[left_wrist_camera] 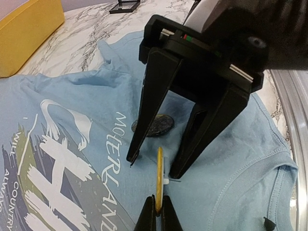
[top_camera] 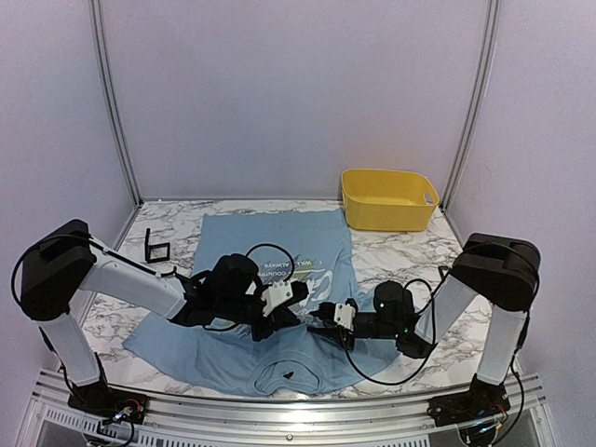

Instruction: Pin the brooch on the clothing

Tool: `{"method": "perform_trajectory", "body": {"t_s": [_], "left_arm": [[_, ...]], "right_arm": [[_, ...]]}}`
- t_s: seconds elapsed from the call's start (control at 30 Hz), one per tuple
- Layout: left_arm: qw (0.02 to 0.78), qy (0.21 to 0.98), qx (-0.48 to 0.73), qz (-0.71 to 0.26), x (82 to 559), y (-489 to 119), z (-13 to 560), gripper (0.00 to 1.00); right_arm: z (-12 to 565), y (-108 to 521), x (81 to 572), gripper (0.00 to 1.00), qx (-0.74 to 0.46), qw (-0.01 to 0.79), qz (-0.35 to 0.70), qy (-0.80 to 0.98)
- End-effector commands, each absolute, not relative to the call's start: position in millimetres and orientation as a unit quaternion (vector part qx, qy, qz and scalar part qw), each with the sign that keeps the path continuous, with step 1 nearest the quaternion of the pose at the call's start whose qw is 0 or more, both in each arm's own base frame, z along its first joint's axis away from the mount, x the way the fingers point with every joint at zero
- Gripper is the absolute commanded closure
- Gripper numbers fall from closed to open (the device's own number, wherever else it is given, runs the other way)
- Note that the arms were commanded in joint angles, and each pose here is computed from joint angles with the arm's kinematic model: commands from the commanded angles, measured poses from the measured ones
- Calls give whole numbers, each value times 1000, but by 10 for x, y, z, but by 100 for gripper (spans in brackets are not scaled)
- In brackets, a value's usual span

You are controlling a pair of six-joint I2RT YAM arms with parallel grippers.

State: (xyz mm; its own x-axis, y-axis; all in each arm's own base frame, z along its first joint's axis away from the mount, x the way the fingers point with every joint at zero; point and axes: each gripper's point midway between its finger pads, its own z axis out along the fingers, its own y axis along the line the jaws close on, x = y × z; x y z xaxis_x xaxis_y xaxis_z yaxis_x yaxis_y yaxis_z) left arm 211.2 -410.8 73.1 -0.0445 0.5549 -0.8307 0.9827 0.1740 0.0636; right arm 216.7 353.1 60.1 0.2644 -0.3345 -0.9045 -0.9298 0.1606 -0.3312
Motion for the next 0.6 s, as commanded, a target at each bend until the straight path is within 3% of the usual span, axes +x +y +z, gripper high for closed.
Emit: {"method": "perform_trajectory", "body": {"t_s": [0.0, 0.13, 0.27, 0.33, 0.47, 0.57], "left_arm": [[387, 645, 576, -321, 1994, -4139, 948, 100], [391, 649, 575, -309, 2024, -4098, 928, 100], [390, 652, 575, -302, 2039, -4085, 895, 100], [391, 653, 576, -298, 2048, -4079, 886, 100], [393, 653, 578, -291, 2061, -4071, 881, 100], [393, 653, 579, -290, 2064, -4067, 882, 100]], "right_arm": [[511, 3519, 2283, 67, -565, 540, 271, 562], [463, 3506, 2280, 65, -566, 529, 283, 566], [594, 3542, 2204, 50, -580, 520, 304, 549], [677, 3586, 2168, 47, -590, 510, 316, 541], [778, 3654, 2066, 47, -604, 489, 347, 525], [765, 3709, 2067, 54, -607, 475, 360, 526]]}}
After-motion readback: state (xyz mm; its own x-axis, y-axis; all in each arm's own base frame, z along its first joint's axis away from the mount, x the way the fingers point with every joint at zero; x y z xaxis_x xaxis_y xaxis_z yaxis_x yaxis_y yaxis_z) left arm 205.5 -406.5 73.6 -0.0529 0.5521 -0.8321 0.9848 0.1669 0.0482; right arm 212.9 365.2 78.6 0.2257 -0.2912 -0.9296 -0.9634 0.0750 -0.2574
